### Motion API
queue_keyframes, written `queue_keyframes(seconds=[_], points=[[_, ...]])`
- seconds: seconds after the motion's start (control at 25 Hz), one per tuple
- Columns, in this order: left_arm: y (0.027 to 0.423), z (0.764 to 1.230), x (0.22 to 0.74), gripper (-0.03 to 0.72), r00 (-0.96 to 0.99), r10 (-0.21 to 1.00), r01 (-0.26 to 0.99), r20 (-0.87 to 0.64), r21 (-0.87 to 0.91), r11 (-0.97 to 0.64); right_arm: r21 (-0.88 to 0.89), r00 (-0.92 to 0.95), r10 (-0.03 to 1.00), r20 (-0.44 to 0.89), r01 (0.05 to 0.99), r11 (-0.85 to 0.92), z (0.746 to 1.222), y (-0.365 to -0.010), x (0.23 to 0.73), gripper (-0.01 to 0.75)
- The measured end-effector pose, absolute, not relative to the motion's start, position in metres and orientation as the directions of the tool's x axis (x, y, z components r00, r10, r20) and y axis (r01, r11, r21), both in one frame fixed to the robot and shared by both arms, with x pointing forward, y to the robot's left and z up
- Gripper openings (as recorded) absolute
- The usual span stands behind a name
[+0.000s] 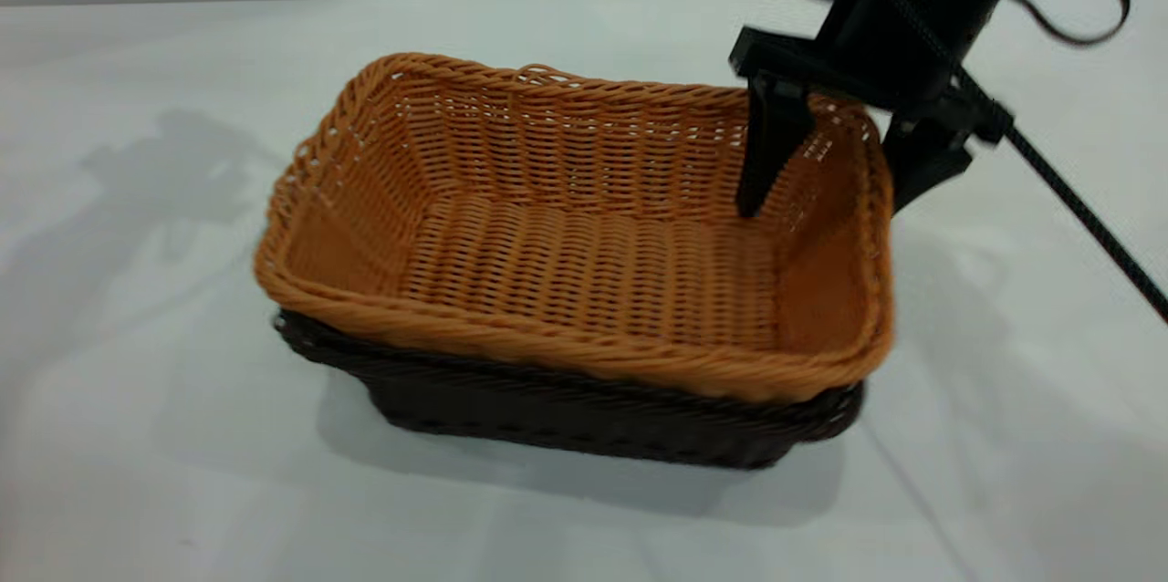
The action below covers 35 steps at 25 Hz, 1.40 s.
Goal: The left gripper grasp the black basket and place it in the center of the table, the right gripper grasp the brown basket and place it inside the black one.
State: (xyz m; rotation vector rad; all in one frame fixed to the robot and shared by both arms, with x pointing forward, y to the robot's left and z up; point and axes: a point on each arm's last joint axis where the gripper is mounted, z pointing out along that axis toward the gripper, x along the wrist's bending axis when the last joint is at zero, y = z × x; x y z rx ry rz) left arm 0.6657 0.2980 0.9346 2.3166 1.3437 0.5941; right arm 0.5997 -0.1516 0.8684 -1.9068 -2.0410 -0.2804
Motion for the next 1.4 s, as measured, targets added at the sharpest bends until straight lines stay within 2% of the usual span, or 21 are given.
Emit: queue_keyframes(seconds=[0.12, 0.4, 0.6, 0.8, 0.96, 1.32, 1.4], points=[[0.297, 0.954, 0.661, 0.545, 0.449, 0.879, 0.7, 0.161, 0.548, -0.457, 0.034, -0.119, 0.94, 0.319, 0.993, 0.114, 0.901, -0.156, 0.614, 0.617], [0.293, 1.051, 0.626, 0.545, 0.382, 0.914, 0.646, 0.139, 0.667, -0.371, 0.326, -0.196, 0.958, 0.21, 0.938, 0.12, 1.028, -0.17, 0.611, 0.591], [0.29, 1.114, 0.586, 0.545, 0.352, 0.928, 0.594, 0.121, 0.738, -0.321, 0.495, -0.233, 0.95, 0.209, 0.863, 0.102, 1.111, -0.184, 0.572, 0.589], [0.288, 1.162, 0.542, 0.545, 0.283, 0.958, 0.561, 0.04, 0.803, -0.199, 0.633, -0.281, 0.939, 0.199, 0.768, 0.095, 1.181, -0.202, 0.513, 0.587], [0.284, 1.188, 0.501, 0.545, 0.296, 0.955, 0.557, 0.017, 0.809, -0.187, 0.703, -0.309, 0.932, 0.191, 0.705, 0.09, 1.205, -0.218, 0.459, 0.587], [0.277, 1.193, 0.43, 0.545, 0.413, 0.908, 0.738, -0.064, 0.608, -0.293, 0.697, -0.338, 0.925, 0.176, 0.706, 0.125, 1.156, -0.245, 0.363, 0.586], [0.277, 1.194, 0.427, 0.545, 0.406, 0.911, 0.738, -0.067, 0.613, -0.284, 0.714, -0.342, 0.923, 0.176, 0.69, 0.12, 1.149, -0.251, 0.345, 0.586]])
